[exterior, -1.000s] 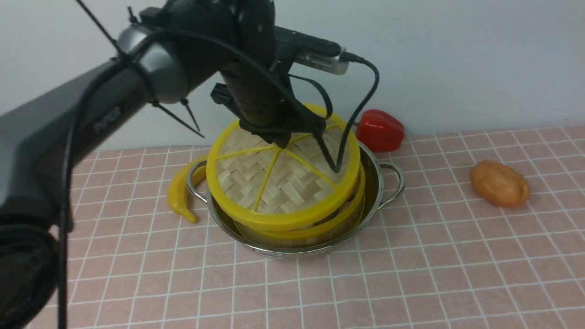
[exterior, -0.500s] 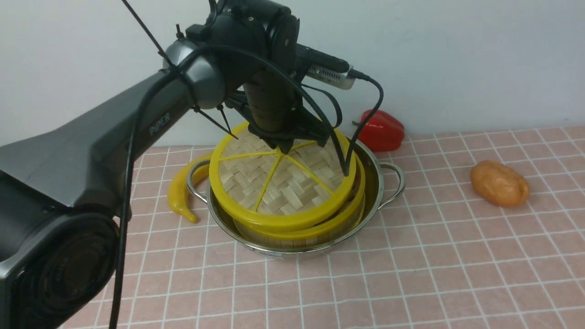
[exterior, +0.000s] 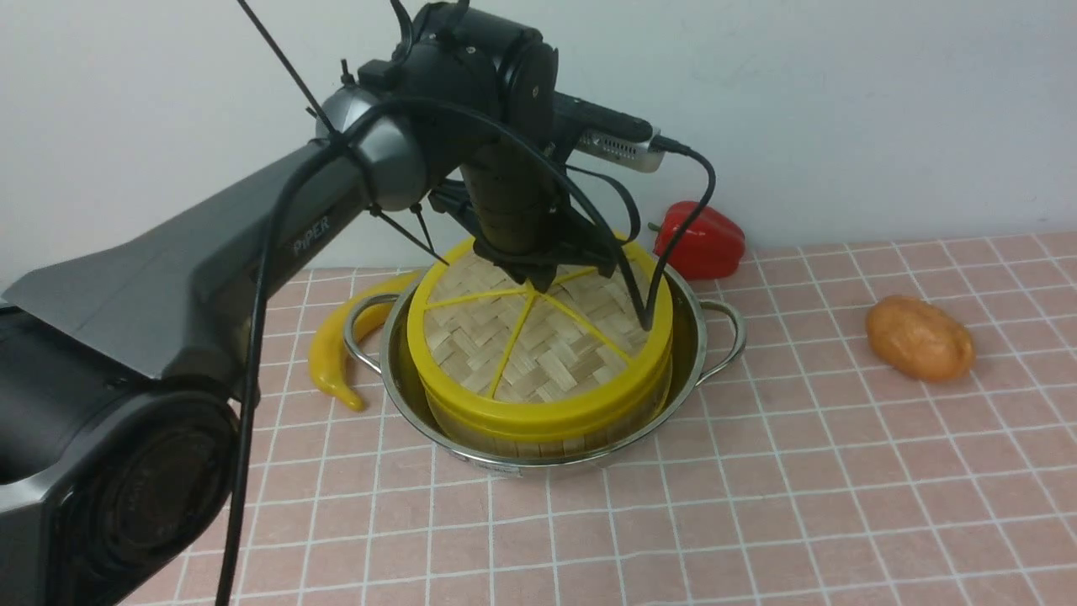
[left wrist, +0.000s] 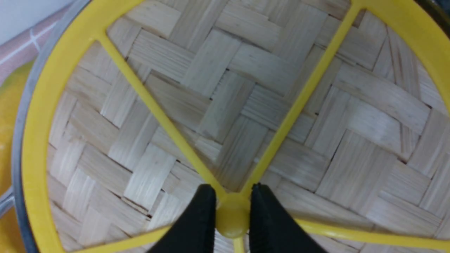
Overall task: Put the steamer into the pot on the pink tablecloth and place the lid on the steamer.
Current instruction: 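Place the yellow bamboo steamer lid onto the steamer in the pot with the left gripper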
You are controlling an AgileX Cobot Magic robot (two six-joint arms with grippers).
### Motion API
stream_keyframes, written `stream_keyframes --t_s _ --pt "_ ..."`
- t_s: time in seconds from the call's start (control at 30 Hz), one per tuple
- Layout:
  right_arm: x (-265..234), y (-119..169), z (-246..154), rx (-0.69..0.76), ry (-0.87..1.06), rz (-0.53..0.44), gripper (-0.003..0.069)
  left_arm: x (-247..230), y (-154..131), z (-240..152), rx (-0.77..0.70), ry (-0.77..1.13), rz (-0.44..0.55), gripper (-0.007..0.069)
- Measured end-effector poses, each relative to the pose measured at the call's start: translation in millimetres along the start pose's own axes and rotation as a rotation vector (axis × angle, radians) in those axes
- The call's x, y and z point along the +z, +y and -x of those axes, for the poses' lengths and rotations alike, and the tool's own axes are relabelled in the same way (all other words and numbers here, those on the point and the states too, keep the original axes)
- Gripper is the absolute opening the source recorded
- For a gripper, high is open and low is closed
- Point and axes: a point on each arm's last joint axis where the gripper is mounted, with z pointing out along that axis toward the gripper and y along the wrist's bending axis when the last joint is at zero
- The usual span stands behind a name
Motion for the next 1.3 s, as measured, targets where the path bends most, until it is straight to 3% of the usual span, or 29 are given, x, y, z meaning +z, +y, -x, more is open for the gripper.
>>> stream_keyframes --t_s 1.3 --pt "0.0 -0.1 0.0 -0.005 0.0 -0.002 0.0514 6.2 -0.5 1.6 0.001 0.011 0.004 0.0113"
